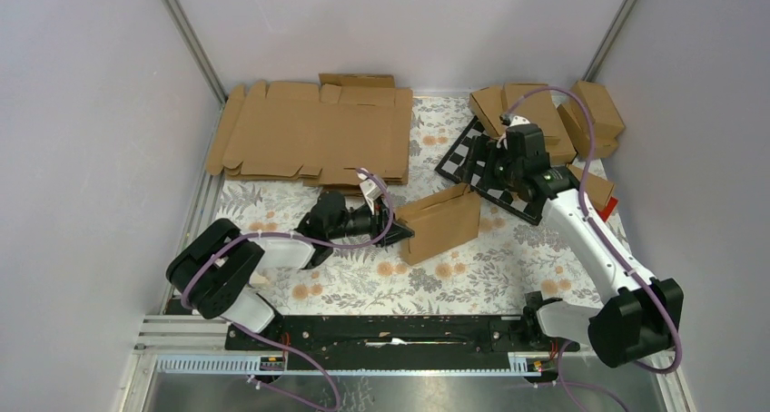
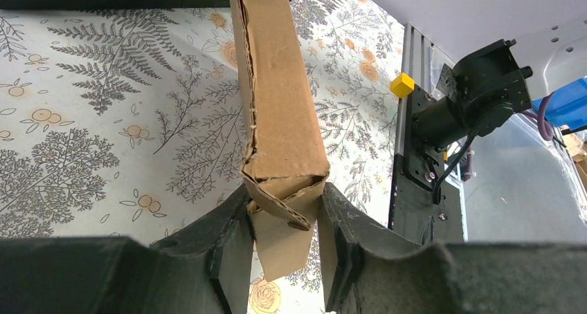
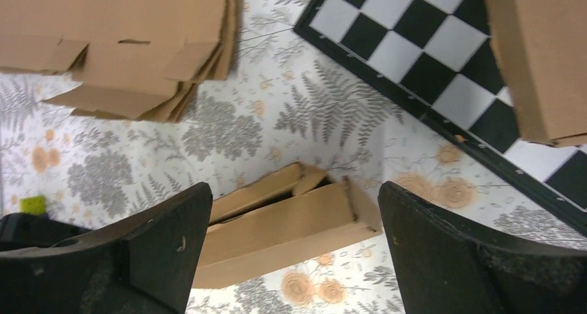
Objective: Fold the paper box
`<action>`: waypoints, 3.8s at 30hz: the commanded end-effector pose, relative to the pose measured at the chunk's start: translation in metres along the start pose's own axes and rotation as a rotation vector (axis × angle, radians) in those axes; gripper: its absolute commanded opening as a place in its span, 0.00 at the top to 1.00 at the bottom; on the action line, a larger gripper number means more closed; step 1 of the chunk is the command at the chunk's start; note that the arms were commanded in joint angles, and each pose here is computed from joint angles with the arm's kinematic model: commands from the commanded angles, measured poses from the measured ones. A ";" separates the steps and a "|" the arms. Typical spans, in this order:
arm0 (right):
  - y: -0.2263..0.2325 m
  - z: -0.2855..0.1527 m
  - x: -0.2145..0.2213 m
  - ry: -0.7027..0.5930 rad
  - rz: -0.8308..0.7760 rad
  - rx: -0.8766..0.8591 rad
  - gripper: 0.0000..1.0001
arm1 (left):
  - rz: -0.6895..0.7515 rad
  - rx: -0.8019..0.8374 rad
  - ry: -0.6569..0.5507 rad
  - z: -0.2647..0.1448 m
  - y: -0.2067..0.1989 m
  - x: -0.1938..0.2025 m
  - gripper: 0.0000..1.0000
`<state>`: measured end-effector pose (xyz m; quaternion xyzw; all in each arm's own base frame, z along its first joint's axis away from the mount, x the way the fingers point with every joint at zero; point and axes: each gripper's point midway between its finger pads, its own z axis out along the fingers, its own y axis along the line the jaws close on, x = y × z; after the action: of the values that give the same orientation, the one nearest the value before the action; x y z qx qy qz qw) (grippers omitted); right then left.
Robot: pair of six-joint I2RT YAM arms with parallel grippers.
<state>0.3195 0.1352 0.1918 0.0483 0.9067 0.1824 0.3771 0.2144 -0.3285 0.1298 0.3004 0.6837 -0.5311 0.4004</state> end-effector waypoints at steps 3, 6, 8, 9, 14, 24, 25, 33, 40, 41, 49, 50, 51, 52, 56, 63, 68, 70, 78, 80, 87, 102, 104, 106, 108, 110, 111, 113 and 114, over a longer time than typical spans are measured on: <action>-0.029 0.008 0.003 -0.029 -0.008 -0.028 0.06 | 0.001 0.053 0.019 0.008 -0.001 0.001 0.66; -0.036 0.012 0.017 -0.025 -0.012 -0.025 0.12 | -0.007 0.057 0.036 0.007 -0.001 0.008 0.65; -0.041 0.015 0.024 -0.020 -0.037 -0.020 0.16 | -0.006 0.066 0.051 0.007 -0.001 0.010 0.65; -0.042 0.015 0.026 -0.019 -0.045 -0.016 0.18 | -0.006 0.072 0.057 0.008 -0.002 0.011 0.65; -0.020 0.007 0.022 -0.060 -0.093 -0.153 0.24 | 0.008 0.087 0.063 0.008 -0.004 0.010 0.65; -0.002 0.004 0.023 -0.070 -0.196 -0.147 0.27 | 0.122 0.043 0.036 -0.002 -0.011 -0.001 0.66; -0.002 0.005 0.023 -0.068 -0.209 -0.127 0.27 | 0.138 0.036 0.041 -0.001 -0.012 0.000 0.66; -0.011 0.014 0.020 -0.057 -0.225 -0.010 0.37 | 0.280 -0.062 0.115 0.008 -0.015 0.011 0.66; -0.020 0.006 0.028 -0.018 -0.224 0.036 0.44 | 0.312 -0.123 0.116 0.009 -0.009 0.012 0.66; -0.021 0.005 0.030 -0.009 -0.226 0.038 0.43 | 0.315 -0.129 0.114 0.008 -0.008 0.011 0.65; -0.024 -0.001 0.036 0.041 -0.232 0.059 0.52 | 0.327 -0.130 0.116 0.009 -0.009 0.012 0.65; -0.027 -0.002 0.034 0.035 -0.226 0.081 0.53 | 0.328 -0.128 0.117 0.009 -0.010 0.012 0.65; -0.029 -0.002 0.032 0.030 -0.223 0.094 0.52 | 0.329 -0.128 0.119 0.009 -0.010 0.012 0.65; -0.029 -0.002 0.030 0.025 -0.226 0.095 0.50 | 0.329 -0.128 0.119 0.009 -0.009 0.012 0.65; -0.021 -0.003 0.025 0.020 -0.242 0.074 0.42 | 0.331 -0.123 0.131 0.010 -0.010 0.014 0.65; -0.016 0.000 0.026 0.036 -0.273 0.061 0.58 | 0.332 -0.117 0.140 0.012 -0.011 0.016 0.65; -0.018 0.002 0.033 0.071 -0.284 0.071 0.73 | 0.333 -0.117 0.144 0.013 -0.011 0.016 0.64; -0.024 0.002 0.034 0.079 -0.284 0.108 0.79 | 0.333 -0.122 0.145 0.013 -0.010 0.016 0.63; -0.034 -0.006 0.040 0.100 -0.283 0.156 0.91 | 0.302 -0.183 0.142 0.014 0.001 0.016 0.41; -0.029 -0.007 0.043 0.116 -0.272 0.127 0.92 | 0.294 -0.200 0.134 0.013 0.005 0.015 0.33; -0.031 -0.011 0.057 0.147 -0.231 0.135 0.92 | 0.254 -0.151 0.087 0.015 0.002 0.016 0.21; -0.047 -0.028 0.056 0.130 -0.245 0.232 0.88 | 0.189 -0.025 -0.021 0.005 0.004 -0.004 0.72; -0.051 -0.027 0.060 0.150 -0.263 0.248 0.86 | 0.187 0.006 0.000 0.006 0.000 -0.001 0.74; -0.049 -0.027 0.063 0.155 -0.267 0.243 0.85 | 0.193 0.011 0.004 0.005 0.000 0.000 0.74; -0.049 -0.027 0.063 0.147 -0.268 0.241 0.85 | 0.201 -0.004 0.004 0.004 0.001 0.000 0.74; -0.051 -0.027 0.063 0.146 -0.271 0.249 0.85 | 0.211 -0.015 0.001 0.002 0.002 -0.001 0.75; -0.051 -0.026 0.064 0.150 -0.271 0.249 0.85 | 0.215 -0.019 -0.003 0.001 0.002 -0.002 0.75; -0.050 -0.026 0.066 0.154 -0.266 0.246 0.85 | 0.219 -0.023 -0.008 0.000 0.002 -0.002 0.75; -0.050 -0.025 0.067 0.153 -0.262 0.245 0.85 | 0.223 -0.023 -0.009 -0.001 0.002 -0.003 0.75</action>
<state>0.2602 0.1050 0.1465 -0.0391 0.9455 0.0474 0.3198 0.2111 -0.3299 0.1110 0.3661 0.6763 -0.4767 0.4259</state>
